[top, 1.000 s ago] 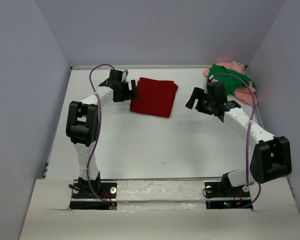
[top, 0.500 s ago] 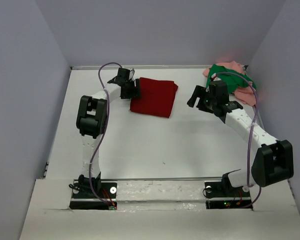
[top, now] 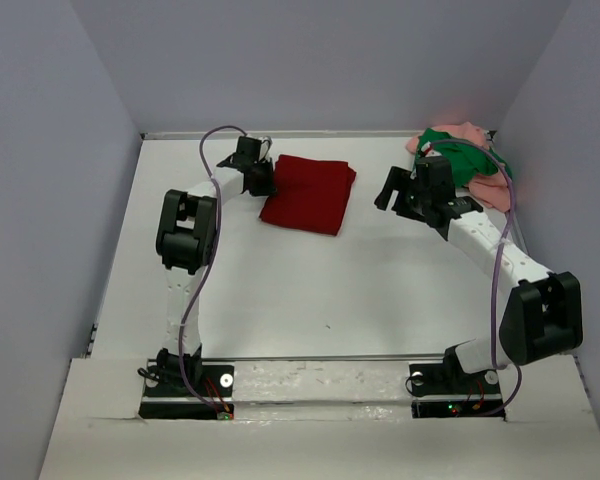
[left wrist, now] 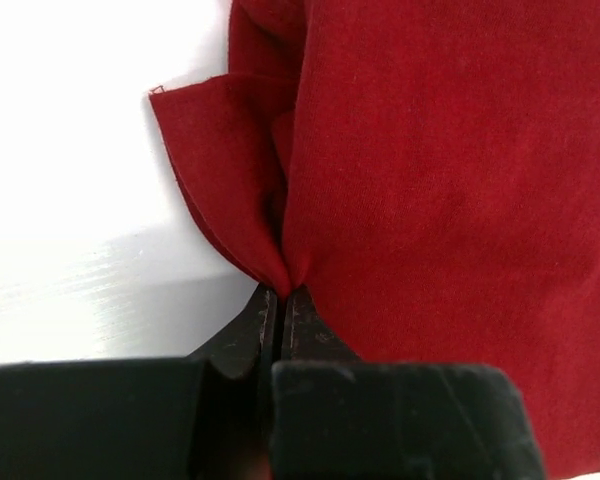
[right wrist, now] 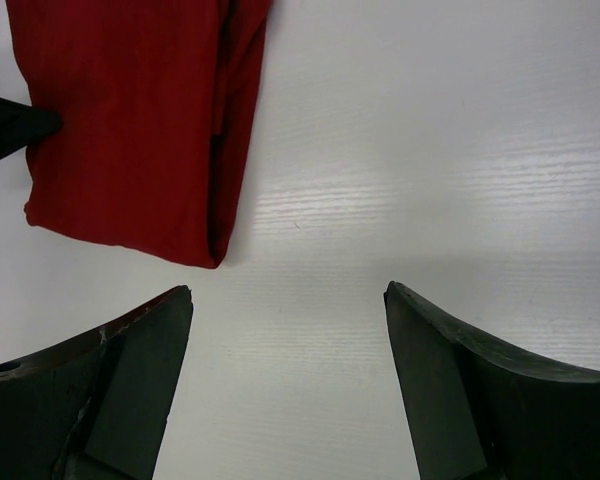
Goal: Fold and stack the t-shirts
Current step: Put the neatly folded tshirt into the corner of the board with the left arm
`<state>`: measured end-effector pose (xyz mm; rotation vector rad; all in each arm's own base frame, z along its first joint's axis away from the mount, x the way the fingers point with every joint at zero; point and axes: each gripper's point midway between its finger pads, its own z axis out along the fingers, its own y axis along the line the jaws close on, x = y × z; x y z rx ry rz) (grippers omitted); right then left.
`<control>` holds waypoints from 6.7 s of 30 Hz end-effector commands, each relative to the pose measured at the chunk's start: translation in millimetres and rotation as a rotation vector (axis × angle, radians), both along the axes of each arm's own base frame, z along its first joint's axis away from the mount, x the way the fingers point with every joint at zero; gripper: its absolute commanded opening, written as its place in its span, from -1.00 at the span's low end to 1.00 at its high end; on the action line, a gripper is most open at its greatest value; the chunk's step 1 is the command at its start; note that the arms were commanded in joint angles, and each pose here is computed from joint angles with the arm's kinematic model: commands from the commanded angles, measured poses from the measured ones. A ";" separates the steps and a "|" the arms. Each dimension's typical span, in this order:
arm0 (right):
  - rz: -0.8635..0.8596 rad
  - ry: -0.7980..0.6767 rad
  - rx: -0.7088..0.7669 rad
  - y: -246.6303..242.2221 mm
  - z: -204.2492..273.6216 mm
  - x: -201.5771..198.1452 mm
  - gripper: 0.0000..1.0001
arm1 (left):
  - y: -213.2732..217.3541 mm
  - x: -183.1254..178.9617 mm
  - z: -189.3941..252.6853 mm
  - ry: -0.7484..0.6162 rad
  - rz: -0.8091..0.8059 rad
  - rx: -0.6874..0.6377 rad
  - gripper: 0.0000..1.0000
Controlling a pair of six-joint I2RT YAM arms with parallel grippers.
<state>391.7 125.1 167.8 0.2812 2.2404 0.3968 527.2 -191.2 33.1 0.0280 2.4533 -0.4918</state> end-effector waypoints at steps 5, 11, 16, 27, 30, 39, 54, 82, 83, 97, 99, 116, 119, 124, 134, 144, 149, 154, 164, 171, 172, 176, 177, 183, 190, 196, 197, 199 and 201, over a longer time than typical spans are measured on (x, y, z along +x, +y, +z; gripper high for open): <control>0.001 -0.051 -0.009 0.6 20.9 9.2 0.67 | 100.0 46.4 40.1 -0.100 0.156 0.036 -1.00; -0.015 -0.106 -0.030 -2.2 42.1 23.1 0.68 | 219.1 58.3 50.8 -0.111 0.262 0.105 -1.00; -0.033 -0.114 -0.067 -6.5 43.2 34.6 0.71 | 299.3 64.9 49.2 -0.110 0.366 0.225 -1.00; -0.069 -0.089 -0.068 -5.2 35.3 52.6 0.71 | 378.9 65.9 17.4 -0.066 0.593 0.287 -1.00; -0.059 -0.089 -0.063 -1.7 36.2 58.2 0.71 | 393.5 61.1 24.2 -0.065 0.674 0.325 -1.00; 0.032 -0.105 -0.061 10.3 45.2 60.7 0.75 | 398.9 58.0 45.8 -0.084 0.693 0.344 0.11; 0.028 -0.309 -0.098 -9.0 130.2 29.1 0.85 | 322.4 3.5 347.5 -0.610 0.578 0.310 0.98; -0.019 -0.329 -0.045 -15.0 151.7 9.8 0.99 | 185.1 -73.8 298.4 -0.554 0.284 0.093 0.98; -0.026 -0.323 -0.047 -16.9 147.2 6.7 0.99 | 181.4 -74.8 294.5 -0.547 0.264 0.088 0.98; -0.062 -0.302 -0.099 -28.9 133.5 2.8 0.99 | 169.9 -78.5 281.1 -0.559 0.201 0.123 0.98; -0.055 -0.301 -0.097 -27.4 132.9 3.2 0.99 | 163.4 -79.2 279.3 -0.557 0.192 0.099 0.98; 0.149 -0.273 0.088 27.3 93.4 15.4 0.99 | 78.1 -121.2 212.0 -0.525 0.193 0.017 0.98; 0.105 -0.345 0.054 17.3 115.2 21.8 0.99 | 81.8 -105.1 209.2 -0.531 0.232 0.037 0.98; -0.013 -0.397 -0.036 -12.0 140.4 19.4 0.99 | 77.5 -108.0 233.1 -0.548 0.261 -0.032 0.98; -0.042 -0.500 -0.158 -46.0 142.0 -32.2 0.99 | 87.3 -155.0 236.8 -0.619 0.203 -0.012 0.98; -0.009 -0.582 -0.101 -45.0 141.1 -65.3 0.99 | 89.9 -158.7 246.9 -0.697 0.205 -0.020 0.98; -0.013 -0.594 -0.104 -47.0 145.3 -69.0 0.99 | 94.0 -161.0 246.5 -0.702 0.210 -0.001 0.98; -0.011 -0.604 -0.109 -48.0 147.9 -71.4 0.99 | 98.5 -164.5 249.2 -0.715 0.220 0.014 0.98; -0.009 -0.602 -0.109 -47.1 149.0 -69.0 0.99 | 104.0 -167.6 254.5 -0.741 0.268 -0.010 0.98; -0.055 -0.611 -0.137 -57.1 150.8 -69.3 0.99 | 99.5 -171.3 262.1 -0.760 0.251 -0.042 0.98; -0.066 -0.607 -0.134 -58.4 149.7 -69.1 0.99 | 100.3 -171.5 263.9 -0.768 0.252 -0.039 0.98; -0.072 -0.600 -0.129 -59.0 148.2 -70.5 0.99 | 107.4 -172.0 267.3 -0.788 0.272 -0.005 0.98; -0.071 -0.599 -0.122 -58.4 148.1 -71.2 0.99 | 108.8 -172.4 267.6 -0.791 0.276 0.001 0.98; -0.072 -0.595 -0.124 -58.5 145.1 -70.6 0.99 | 115.8 -175.1 272.2 -0.809 0.294 0.031 0.98; -0.047 -0.567 -0.129 -54.0 135.8 -66.5 0.99 | 118.0 -174.0 273.5 -0.820 0.298 0.046 0.98; -0.063 -0.568 -0.135 -56.3 138.4 -64.0 0.99 | 119.6 -171.3 268.7 -0.808 0.300 0.063 0.98; -0.067 -0.567 -0.135 -56.7 138.3 -63.5 0.99 | 119.0 -171.1 268.2 -0.807 0.299 0.063 0.98; -0.071 -0.566 -0.137 -57.4 138.2 -63.2 0.99 | 119.0 -170.0 266.1 -0.802 0.298 0.069 0.98; -0.065 -0.564 -0.144 -57.1 136.9 -63.0 0.99 | 119.3 -168.8 264.7 -0.798 0.299 0.074 0.98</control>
